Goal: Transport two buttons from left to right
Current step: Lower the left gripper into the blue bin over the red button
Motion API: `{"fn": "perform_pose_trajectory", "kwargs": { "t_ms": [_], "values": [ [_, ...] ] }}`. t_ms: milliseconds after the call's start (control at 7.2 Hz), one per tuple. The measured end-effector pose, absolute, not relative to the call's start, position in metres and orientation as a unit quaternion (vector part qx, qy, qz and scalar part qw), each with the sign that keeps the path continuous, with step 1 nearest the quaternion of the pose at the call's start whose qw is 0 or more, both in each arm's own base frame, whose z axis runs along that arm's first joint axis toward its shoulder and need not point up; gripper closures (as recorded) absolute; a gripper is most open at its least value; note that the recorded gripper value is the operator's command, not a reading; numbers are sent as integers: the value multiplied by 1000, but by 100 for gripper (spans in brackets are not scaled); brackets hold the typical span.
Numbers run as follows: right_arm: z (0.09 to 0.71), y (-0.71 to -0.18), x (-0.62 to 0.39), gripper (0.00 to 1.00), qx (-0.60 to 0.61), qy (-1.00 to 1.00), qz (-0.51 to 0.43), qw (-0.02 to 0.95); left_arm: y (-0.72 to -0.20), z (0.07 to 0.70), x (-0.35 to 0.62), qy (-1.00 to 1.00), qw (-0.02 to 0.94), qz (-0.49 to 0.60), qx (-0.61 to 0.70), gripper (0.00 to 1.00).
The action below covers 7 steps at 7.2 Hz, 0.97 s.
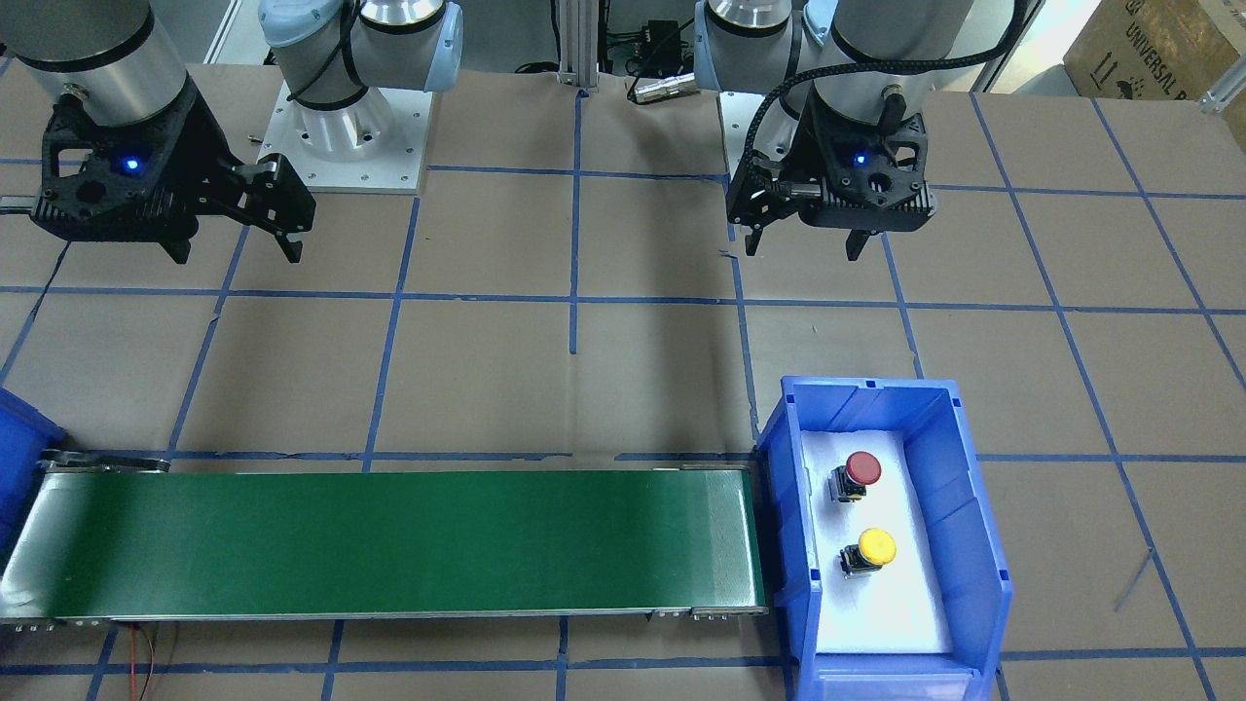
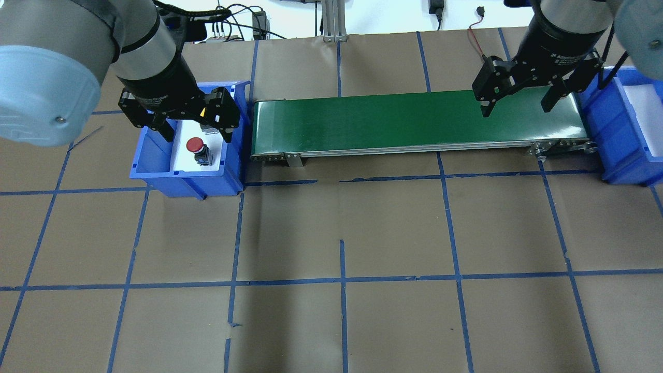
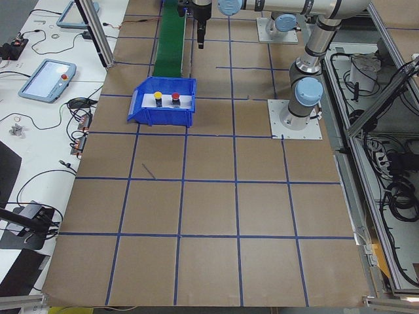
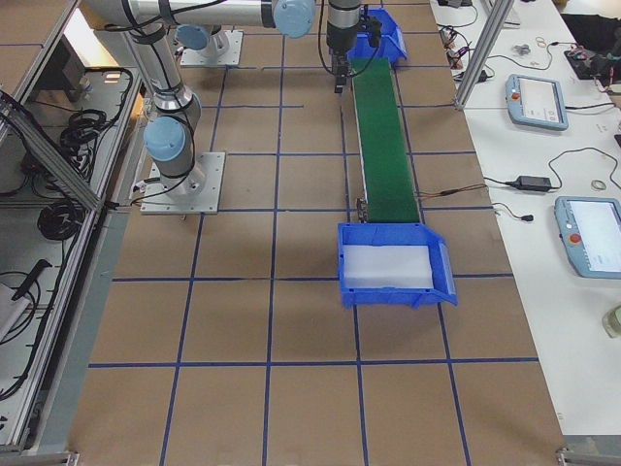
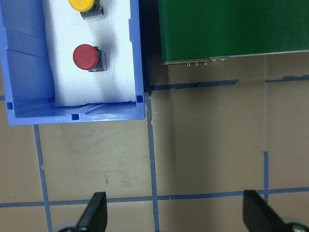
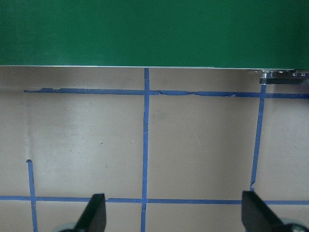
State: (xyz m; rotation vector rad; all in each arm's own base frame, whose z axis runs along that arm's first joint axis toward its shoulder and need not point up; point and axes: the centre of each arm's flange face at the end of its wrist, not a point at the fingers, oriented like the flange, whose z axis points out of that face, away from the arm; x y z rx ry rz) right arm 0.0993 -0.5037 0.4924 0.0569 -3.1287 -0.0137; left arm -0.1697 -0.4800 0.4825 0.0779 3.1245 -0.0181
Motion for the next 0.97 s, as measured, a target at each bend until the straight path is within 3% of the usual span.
{"fn": "perform_pose_trajectory", "kwargs": {
  "t_ms": [694, 972],
  "values": [
    [491, -504, 99, 0, 19, -1000, -7, 7, -485, 482, -163, 1000, 8, -8, 28, 0],
    [488, -503, 100, 0, 19, -1000, -9, 7, -512, 469, -122, 1000, 6, -1, 1, 1]
  ]
}}
